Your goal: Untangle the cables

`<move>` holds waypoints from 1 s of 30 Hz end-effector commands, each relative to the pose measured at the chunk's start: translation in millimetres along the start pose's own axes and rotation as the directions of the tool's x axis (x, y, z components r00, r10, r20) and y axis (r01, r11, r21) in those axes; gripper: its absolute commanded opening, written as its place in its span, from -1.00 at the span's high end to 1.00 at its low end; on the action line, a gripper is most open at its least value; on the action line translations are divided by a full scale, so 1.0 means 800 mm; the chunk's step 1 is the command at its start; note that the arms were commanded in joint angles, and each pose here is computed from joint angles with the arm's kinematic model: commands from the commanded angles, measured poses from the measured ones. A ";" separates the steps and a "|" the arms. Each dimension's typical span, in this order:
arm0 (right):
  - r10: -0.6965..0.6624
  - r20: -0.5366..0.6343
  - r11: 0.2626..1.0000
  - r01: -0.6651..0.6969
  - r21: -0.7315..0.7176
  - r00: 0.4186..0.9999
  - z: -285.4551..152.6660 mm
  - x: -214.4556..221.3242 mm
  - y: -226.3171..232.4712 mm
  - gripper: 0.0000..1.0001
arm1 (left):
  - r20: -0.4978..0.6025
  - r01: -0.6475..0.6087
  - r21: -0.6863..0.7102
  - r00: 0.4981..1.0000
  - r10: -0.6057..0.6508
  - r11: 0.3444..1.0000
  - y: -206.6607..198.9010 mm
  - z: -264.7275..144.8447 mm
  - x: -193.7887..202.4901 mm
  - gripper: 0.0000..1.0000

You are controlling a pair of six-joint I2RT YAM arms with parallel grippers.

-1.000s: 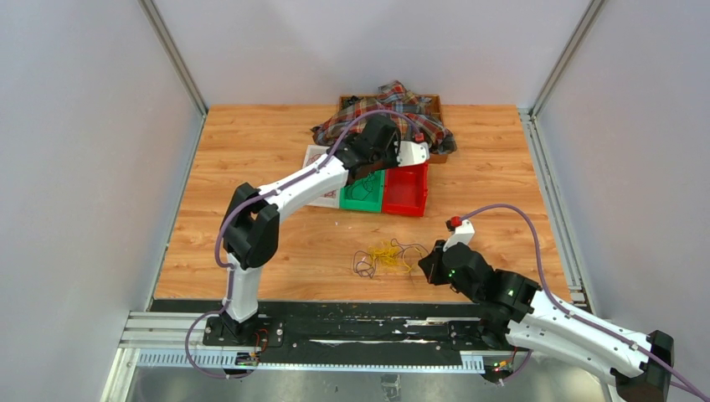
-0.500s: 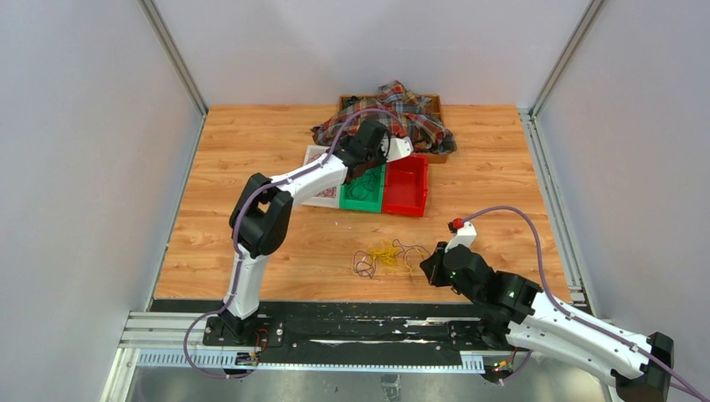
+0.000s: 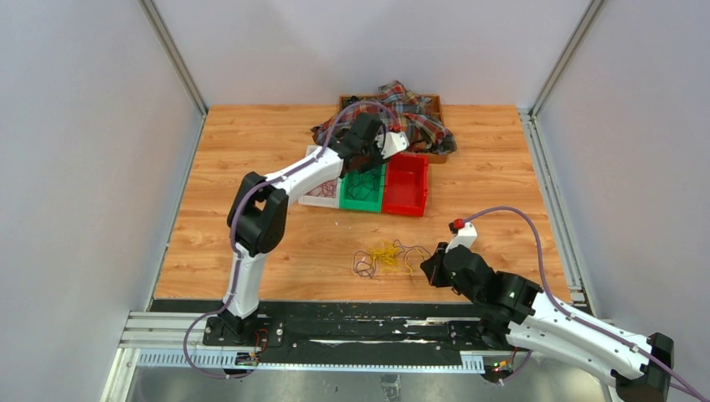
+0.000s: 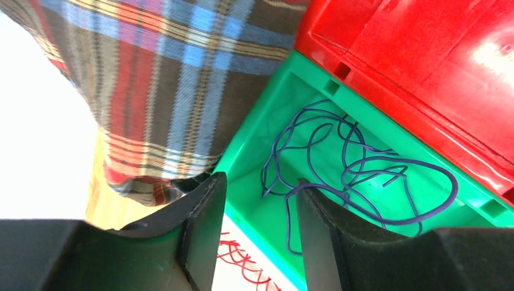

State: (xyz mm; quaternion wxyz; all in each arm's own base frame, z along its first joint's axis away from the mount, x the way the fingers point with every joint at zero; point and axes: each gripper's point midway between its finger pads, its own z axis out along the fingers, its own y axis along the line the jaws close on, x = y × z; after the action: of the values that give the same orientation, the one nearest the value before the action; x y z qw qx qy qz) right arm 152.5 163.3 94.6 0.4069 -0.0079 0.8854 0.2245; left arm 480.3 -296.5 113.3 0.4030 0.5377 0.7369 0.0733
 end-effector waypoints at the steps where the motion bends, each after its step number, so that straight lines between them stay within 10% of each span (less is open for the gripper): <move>1: 0.012 0.010 0.999 -0.012 0.033 1.000 0.001 -0.001 -0.010 0.99 | 0.049 0.039 0.101 0.998 -0.044 0.994 0.016 -0.039 -0.023 -0.04; 6: 0.010 0.008 0.999 -0.010 0.032 1.000 0.001 -0.001 -0.010 0.99 | 0.055 0.014 0.269 0.998 -0.030 0.963 -0.001 -0.071 -0.032 -0.54; 11: 0.013 0.009 0.999 -0.013 0.033 1.000 0.001 -0.001 -0.010 0.99 | 0.134 0.002 0.360 0.990 -0.054 0.933 -0.018 -0.077 -0.058 -0.60; 30: 0.016 0.007 0.999 -0.017 0.036 1.000 -0.001 -0.002 -0.009 0.99 | 0.063 -0.043 0.289 0.998 0.026 0.956 -0.031 0.019 -0.024 0.25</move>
State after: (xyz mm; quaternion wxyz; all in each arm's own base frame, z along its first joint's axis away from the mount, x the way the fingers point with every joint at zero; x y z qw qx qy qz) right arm 151.8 162.5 93.4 0.4043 -0.0055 0.8870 0.2232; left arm 457.2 -330.6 96.6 0.3091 0.6220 0.7154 -0.0765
